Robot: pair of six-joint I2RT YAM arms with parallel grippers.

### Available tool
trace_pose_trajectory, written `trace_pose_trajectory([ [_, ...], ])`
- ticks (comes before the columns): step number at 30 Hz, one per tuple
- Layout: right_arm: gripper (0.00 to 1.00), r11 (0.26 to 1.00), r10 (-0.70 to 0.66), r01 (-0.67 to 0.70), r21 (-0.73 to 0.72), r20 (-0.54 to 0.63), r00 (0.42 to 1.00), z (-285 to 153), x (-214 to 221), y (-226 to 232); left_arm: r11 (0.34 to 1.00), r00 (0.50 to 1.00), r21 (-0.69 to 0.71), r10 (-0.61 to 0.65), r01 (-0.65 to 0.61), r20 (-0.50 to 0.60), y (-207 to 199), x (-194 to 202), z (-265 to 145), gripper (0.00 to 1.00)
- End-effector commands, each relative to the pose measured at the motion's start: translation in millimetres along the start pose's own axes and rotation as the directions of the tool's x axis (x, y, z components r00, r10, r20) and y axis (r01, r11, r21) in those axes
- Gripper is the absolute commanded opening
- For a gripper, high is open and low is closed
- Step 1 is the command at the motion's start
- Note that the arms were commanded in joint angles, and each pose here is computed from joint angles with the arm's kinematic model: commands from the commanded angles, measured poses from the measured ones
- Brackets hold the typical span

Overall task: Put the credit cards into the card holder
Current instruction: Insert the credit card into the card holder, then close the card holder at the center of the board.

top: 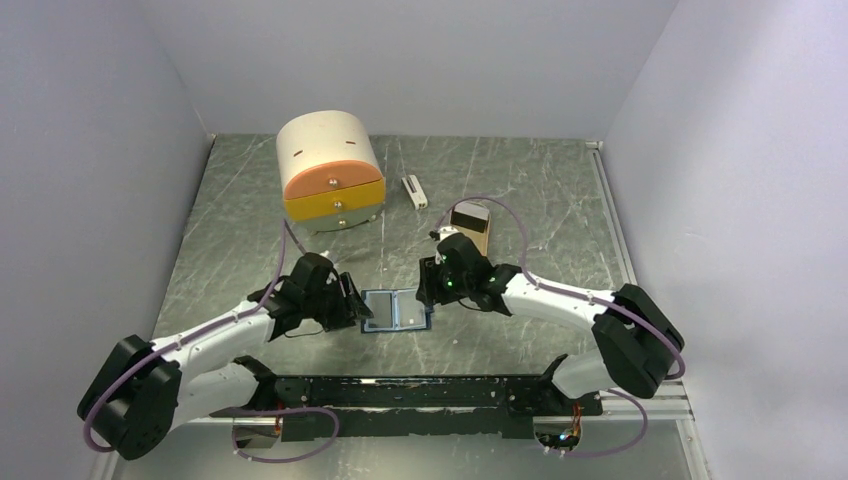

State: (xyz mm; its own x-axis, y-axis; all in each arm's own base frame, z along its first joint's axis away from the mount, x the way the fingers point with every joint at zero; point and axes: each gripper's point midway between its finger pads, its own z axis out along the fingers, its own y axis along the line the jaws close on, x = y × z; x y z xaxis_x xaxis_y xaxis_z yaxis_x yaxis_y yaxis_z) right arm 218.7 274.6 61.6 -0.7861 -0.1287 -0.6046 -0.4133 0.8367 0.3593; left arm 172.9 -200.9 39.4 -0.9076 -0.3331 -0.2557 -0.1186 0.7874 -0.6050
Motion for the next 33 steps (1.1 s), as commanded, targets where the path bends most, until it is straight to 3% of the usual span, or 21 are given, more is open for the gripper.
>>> trace_pose_trajectory([
  [1,0.53,0.990,-0.112,0.108,-0.087,-0.035,0.993,-3.8,2.4,-7.3,0.998,1.000,0.060,0.028,-0.029,0.011,-12.1,-9.0,0.9,0.61],
  [7,0.55,0.964,-0.173,0.156,-0.216,-0.064,0.983,9.0,6.1,-10.2,0.997,0.999,0.070,0.039,-0.039,0.007,-14.4,-13.0,7.2,0.65],
  [11,0.50,0.940,-0.217,0.177,-0.292,-0.111,0.970,18.8,17.1,-3.8,0.996,0.999,0.083,0.033,-0.031,-0.023,-14.6,-8.7,13.8,0.65],
  [18,0.41,0.896,-0.261,0.192,-0.401,-0.125,0.957,12.6,37.5,11.8,0.996,1.000,0.093,0.013,-0.015,0.021,-17.6,-15.9,9.0,0.63],
  [26,0.33,0.885,-0.348,0.278,-0.374,-0.134,0.928,10.5,55.4,15.5,0.980,0.999,0.199,-0.013,0.019,-0.030,-29.9,-15.2,0.8,0.59],
  [29,0.28,0.874,-0.377,0.304,-0.378,-0.136,0.916,12.5,59.6,18.8,0.959,0.998,0.283,-0.009,0.027,-0.063,-43.5,-9.6,-2.5,0.58],
  [33,0.11,0.852,-0.394,0.317,-0.416,-0.112,0.912,14.3,61.3,27.4,0.910,0.995,0.413,0.023,0.020,-0.098,-70.6,-5.8,-16.1,0.54],
])
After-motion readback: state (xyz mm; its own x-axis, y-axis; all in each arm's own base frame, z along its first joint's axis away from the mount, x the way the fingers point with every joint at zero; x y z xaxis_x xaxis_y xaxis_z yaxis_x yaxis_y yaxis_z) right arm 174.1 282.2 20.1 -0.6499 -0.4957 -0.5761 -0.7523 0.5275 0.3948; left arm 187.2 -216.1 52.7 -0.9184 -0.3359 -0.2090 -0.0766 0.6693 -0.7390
